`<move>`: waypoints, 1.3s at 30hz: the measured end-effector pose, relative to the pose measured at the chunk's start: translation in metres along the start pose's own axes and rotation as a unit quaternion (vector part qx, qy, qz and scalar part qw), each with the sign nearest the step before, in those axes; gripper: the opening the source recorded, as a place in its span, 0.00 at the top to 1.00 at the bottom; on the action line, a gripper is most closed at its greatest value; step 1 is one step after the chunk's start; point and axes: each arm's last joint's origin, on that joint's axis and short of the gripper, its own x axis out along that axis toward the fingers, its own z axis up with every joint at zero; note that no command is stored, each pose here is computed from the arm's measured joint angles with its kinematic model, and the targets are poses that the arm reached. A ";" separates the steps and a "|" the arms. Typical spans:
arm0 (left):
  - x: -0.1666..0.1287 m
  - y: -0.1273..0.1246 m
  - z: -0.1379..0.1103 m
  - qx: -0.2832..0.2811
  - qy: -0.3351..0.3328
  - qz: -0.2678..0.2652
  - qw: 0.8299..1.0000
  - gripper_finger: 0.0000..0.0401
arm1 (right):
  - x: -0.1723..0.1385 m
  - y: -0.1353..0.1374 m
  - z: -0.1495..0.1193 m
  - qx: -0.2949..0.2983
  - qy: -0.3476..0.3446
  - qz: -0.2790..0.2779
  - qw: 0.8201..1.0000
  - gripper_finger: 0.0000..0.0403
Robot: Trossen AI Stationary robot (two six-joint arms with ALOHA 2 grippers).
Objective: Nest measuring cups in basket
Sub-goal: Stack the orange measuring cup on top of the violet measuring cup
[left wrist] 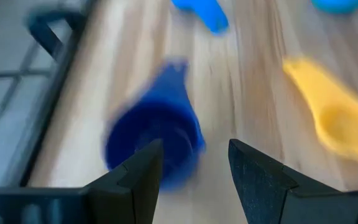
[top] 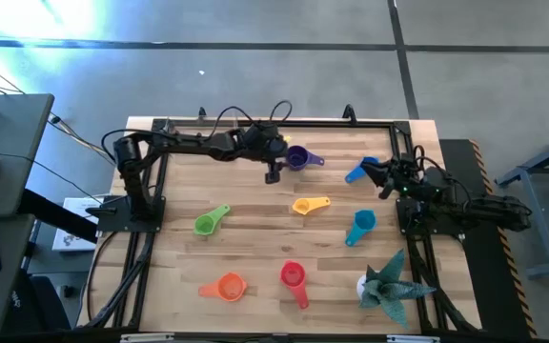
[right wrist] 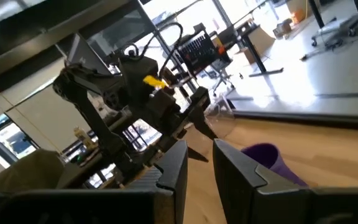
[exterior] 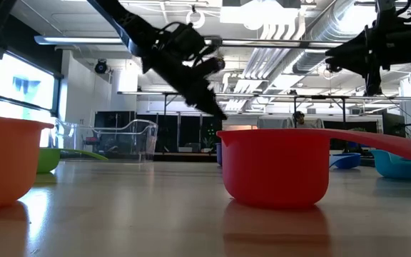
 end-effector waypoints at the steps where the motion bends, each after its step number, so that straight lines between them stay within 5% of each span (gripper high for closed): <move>1: -0.003 0.002 0.006 -0.002 -0.008 0.003 1.000 0.57 | 0.000 0.001 0.001 -0.004 -0.007 0.000 1.000 0.83; 8: -0.020 0.014 0.042 0.000 -0.056 0.044 0.997 0.57 | 0.006 0.005 0.005 -0.033 -0.031 0.005 0.999 0.83; 14: -0.022 0.023 0.046 0.029 -0.060 0.059 0.996 0.57 | 0.012 0.003 -0.001 -0.042 -0.006 -0.009 0.999 0.83; 22: -0.023 0.016 0.023 -0.084 0.058 0.024 0.995 0.57 | 0.015 0.003 -0.004 -0.033 0.011 -0.007 0.999 0.83; 28: -0.040 -0.005 0.016 -0.114 0.153 -0.009 0.982 0.57 | 0.015 0.003 -0.004 -0.036 0.013 -0.008 0.999 0.83; 39: -0.096 -0.066 0.039 -0.137 0.200 -0.039 0.969 0.57 | 0.015 0.002 -0.006 -0.041 0.025 -0.014 0.999 0.83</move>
